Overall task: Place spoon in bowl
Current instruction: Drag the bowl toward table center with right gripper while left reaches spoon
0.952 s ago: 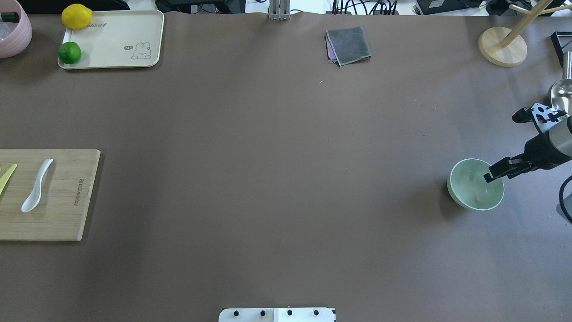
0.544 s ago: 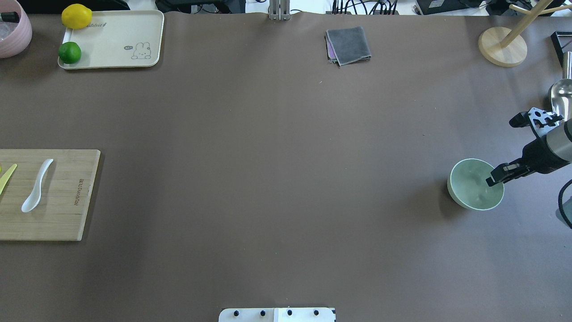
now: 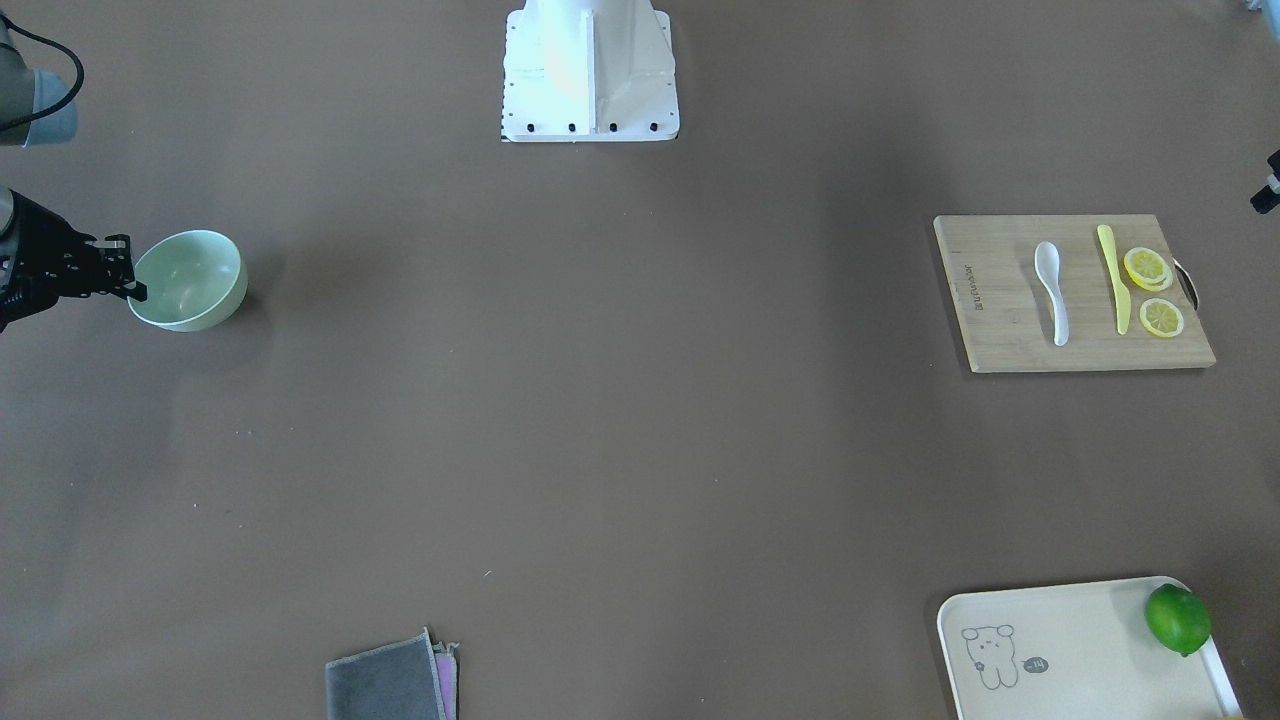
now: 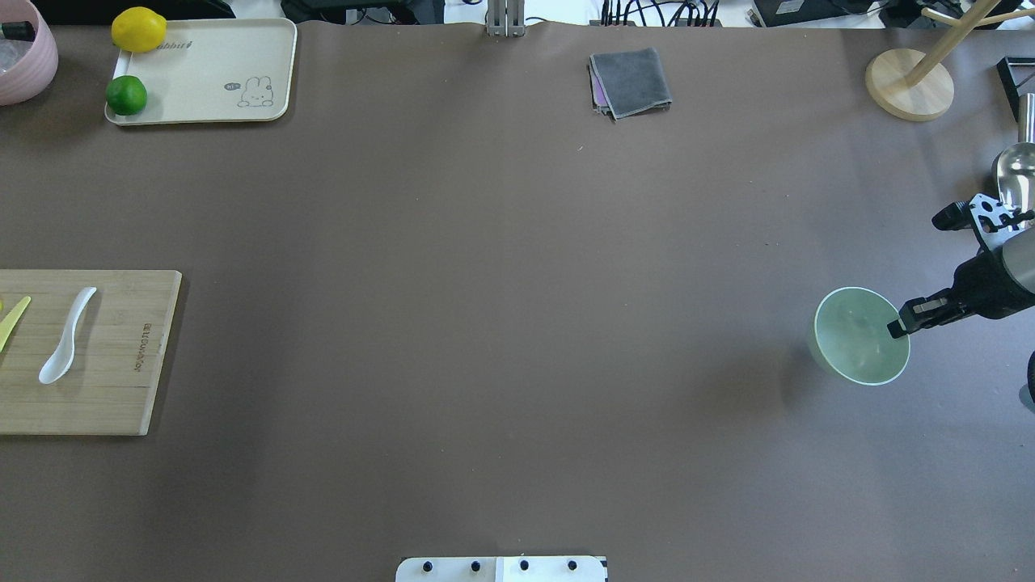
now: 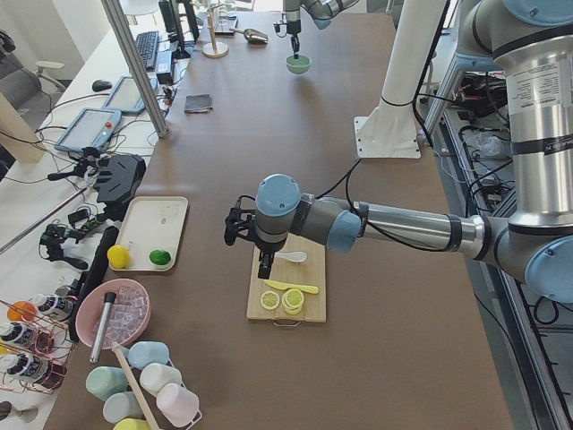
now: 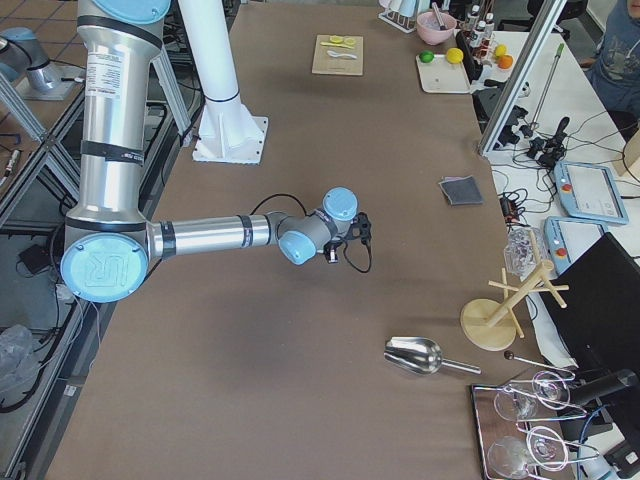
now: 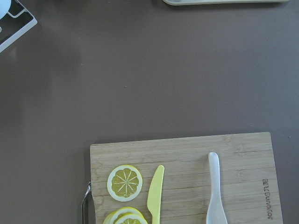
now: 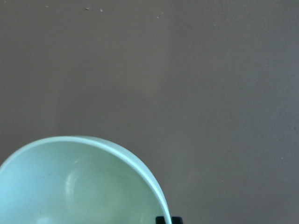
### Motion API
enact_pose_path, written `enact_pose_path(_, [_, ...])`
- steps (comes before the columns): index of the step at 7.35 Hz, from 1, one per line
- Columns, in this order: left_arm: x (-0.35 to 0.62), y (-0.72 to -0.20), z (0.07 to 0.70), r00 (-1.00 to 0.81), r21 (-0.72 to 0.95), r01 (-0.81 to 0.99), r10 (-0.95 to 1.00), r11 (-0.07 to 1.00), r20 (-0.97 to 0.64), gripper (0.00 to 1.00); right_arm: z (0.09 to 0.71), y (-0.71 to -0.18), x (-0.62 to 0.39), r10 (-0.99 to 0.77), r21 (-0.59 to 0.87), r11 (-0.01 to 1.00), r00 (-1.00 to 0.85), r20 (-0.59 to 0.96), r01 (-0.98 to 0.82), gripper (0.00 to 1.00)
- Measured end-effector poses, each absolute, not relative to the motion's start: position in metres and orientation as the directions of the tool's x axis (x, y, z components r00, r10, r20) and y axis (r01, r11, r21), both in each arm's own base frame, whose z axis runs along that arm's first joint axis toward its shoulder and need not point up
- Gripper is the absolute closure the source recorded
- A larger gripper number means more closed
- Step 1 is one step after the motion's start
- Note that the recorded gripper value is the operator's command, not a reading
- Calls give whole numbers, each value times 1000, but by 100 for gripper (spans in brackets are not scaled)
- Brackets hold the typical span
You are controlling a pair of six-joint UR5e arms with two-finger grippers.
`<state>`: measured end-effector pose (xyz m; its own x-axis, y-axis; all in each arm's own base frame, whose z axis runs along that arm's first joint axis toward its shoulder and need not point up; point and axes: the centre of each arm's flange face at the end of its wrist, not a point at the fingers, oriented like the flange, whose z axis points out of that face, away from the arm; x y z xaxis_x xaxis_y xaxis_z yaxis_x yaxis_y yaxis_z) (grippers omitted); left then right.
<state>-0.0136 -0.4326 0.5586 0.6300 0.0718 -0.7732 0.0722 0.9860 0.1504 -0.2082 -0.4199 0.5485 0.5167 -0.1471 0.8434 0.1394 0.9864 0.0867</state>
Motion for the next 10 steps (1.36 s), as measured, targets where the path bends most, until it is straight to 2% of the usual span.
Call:
enact_pose_path(2, [32, -445, 552, 645, 126, 62, 56, 990, -762, 7, 477, -429, -241, -15, -17, 998, 462, 887, 65, 100])
enact_pose_path(4, [85, -450, 568, 664, 127, 46, 65, 991, -745, 15, 409, -424, -319, 77, -103, 994, 430, 899, 37, 100])
enact_pose_path(6, [127, -454, 594, 656, 141, 28, 88, 990, -749, 15, 354, -414, -384, 126, -142, 990, 433, 893, 5, 100])
enact_pose_path(10, [173, -478, 601, 641, 134, 0, 103, 991, -761, 18, 306, -399, -439, 145, -157, 988, 459, 876, -13, 100])
